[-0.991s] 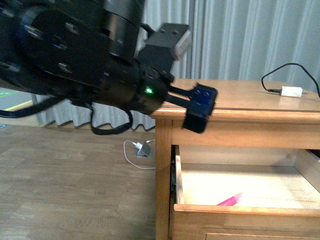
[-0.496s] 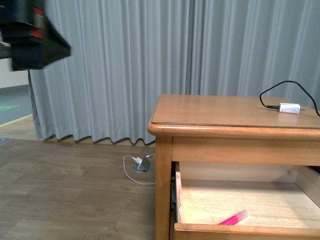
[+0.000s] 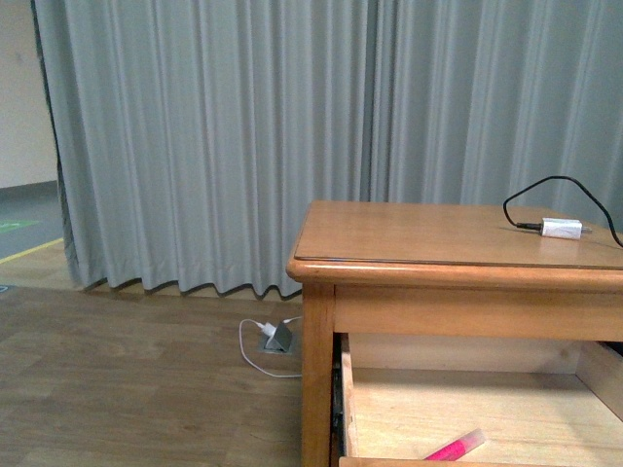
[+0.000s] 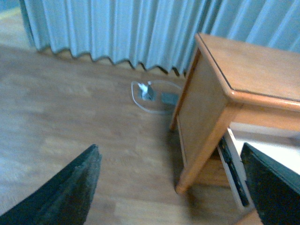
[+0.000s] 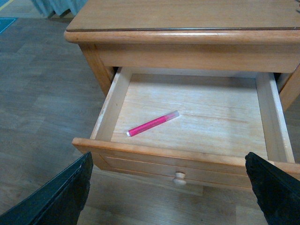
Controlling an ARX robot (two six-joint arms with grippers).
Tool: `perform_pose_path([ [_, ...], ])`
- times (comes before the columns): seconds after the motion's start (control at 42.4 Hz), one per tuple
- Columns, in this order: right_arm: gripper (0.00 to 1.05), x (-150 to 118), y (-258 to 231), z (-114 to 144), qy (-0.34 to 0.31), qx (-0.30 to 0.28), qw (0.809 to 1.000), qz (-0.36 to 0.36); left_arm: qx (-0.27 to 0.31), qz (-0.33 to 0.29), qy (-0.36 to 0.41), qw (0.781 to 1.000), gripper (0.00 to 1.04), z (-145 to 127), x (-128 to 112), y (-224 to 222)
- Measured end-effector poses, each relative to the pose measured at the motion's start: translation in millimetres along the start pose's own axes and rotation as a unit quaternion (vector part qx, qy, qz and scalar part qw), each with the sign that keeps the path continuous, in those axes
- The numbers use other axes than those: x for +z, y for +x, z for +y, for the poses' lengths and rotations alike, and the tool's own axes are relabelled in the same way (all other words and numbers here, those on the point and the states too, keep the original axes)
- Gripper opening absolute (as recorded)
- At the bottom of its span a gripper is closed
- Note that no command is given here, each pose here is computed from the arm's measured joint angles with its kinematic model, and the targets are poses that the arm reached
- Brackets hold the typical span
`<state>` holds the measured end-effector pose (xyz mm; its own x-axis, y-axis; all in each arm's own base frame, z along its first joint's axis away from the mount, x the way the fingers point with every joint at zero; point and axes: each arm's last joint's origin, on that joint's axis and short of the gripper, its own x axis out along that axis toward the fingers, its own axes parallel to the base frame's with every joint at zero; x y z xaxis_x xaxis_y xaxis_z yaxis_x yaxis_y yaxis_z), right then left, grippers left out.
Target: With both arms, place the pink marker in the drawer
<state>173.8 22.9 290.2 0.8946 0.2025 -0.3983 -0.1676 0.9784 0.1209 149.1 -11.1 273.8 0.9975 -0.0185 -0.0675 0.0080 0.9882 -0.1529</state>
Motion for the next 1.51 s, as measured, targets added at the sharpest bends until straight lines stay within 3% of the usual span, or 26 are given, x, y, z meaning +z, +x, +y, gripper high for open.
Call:
perform_pose_path([
  [0.094, 0.96, 0, 0, 0, 0.0, 0.0, 1.0, 0.0, -0.003, -0.036, 0.043, 0.998, 0.72, 10, -14, -5],
  [0.448, 0.96, 0, 0, 0, 0.0, 0.001, 1.0, 0.0, 0.005, -0.031, 0.07, 0.997, 0.04, 20, -64, -19],
  [1.204, 0.96, 0, 0, 0, -0.002, 0.001, 1.0, 0.0, 0.006, -0.029, 0.073, 0.997, 0.04, 26, -104, -40],
  [1.511, 0.96, 0, 0, 0, -0.002, 0.0, 1.0, 0.0, 0.005, -0.045, 0.073, 0.996, 0.04, 26, -103, -46],
])
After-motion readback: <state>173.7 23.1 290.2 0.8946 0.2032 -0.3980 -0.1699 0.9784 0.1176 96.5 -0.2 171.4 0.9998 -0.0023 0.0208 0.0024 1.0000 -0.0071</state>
